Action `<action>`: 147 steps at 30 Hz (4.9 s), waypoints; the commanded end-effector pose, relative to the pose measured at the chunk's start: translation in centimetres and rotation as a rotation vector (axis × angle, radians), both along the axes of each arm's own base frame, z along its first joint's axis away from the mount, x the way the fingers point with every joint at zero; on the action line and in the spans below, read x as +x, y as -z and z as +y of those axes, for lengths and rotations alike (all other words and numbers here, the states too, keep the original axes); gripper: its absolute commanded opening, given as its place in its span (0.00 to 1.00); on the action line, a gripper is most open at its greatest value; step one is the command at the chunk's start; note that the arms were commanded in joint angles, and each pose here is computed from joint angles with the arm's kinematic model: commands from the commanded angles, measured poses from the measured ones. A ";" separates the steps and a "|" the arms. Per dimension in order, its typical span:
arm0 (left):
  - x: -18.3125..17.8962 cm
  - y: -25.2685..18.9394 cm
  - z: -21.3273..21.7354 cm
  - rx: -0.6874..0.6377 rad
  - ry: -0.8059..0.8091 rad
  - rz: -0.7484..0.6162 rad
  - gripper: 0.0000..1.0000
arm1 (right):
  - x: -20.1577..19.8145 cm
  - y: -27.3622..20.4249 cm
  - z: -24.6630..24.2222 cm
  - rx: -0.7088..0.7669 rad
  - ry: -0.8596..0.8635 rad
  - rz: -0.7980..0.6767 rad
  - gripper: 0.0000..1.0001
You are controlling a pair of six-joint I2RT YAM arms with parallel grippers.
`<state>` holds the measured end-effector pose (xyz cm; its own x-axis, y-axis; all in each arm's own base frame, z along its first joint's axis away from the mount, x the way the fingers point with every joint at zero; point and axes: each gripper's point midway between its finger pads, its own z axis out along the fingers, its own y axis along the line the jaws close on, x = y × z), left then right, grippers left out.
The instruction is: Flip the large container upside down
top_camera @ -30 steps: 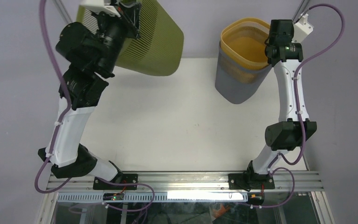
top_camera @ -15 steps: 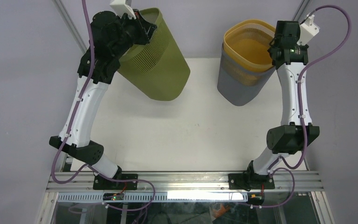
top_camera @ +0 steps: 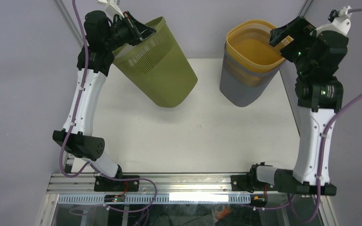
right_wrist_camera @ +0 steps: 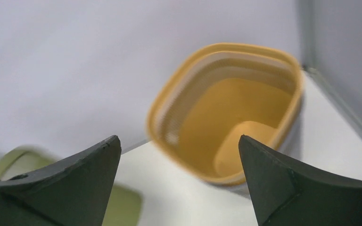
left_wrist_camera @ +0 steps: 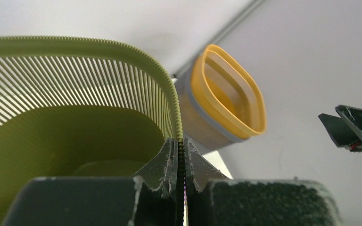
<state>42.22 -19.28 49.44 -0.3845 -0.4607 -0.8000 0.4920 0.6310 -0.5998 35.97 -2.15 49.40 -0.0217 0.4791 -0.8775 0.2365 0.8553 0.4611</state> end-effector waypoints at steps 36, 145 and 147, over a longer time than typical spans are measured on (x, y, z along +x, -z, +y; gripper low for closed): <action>-0.9 3.2 -1.2 -0.694 0.303 0.258 0.00 | -11.1 20.5 29.5 0.748 -1.035 0.136 1.00; -3.9 29.1 -8.8 0.118 0.377 0.553 0.79 | -13.0 1.4 29.5 0.584 -1.112 -0.338 0.96; -3.9 29.6 -8.7 0.130 0.366 0.558 0.83 | -12.7 2.0 30.5 0.585 -1.122 -0.318 0.96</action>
<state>40.58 -26.10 18.59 -0.8639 -0.2217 -0.4523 0.2378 0.6119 -0.7543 24.25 26.83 44.29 -0.4929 0.6423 -0.5869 -0.5734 0.2675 0.7744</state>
